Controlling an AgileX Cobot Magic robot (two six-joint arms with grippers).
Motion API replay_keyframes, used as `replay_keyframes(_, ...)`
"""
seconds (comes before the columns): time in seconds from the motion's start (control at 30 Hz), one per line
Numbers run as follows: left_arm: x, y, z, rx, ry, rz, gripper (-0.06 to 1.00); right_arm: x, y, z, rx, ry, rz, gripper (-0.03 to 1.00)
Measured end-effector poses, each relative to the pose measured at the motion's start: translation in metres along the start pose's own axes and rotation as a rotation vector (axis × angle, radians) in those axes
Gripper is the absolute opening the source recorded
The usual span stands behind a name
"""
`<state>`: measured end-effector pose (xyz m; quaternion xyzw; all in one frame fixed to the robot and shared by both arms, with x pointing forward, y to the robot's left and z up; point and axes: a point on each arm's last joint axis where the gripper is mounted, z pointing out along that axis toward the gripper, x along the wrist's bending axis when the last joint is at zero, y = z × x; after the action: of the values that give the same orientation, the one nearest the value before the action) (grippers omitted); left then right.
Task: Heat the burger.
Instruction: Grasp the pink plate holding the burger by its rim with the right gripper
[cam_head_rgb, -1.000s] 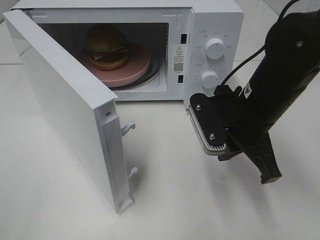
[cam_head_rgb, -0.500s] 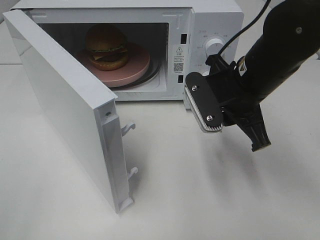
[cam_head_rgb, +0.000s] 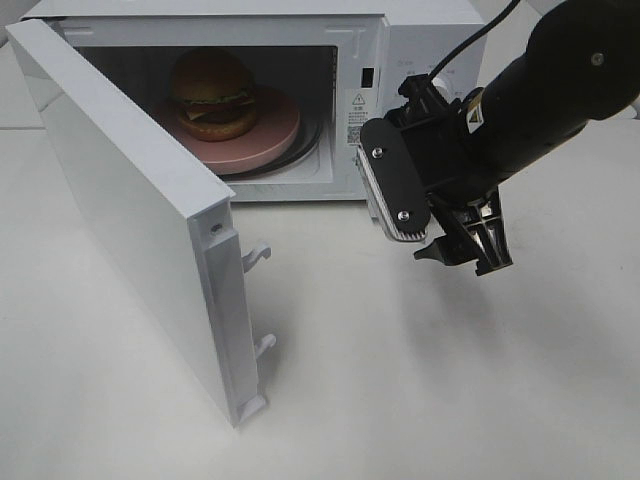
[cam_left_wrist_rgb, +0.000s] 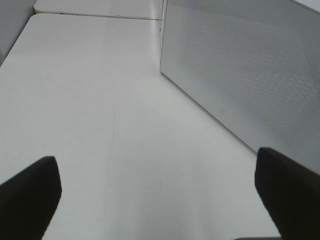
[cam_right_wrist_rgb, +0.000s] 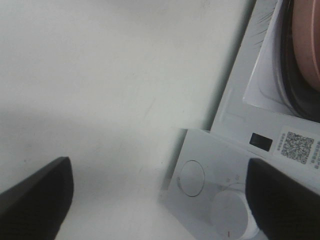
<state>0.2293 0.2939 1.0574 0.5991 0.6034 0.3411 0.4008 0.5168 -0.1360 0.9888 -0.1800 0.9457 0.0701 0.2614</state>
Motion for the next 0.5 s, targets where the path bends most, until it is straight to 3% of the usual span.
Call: replay_keyframes(0.5, 0.000, 0.000, 0.000, 0.000, 0.000, 0.000, 0.99, -0.019, 0.011, 0.006, -0.016, -0.120, -0.038, 0.92)
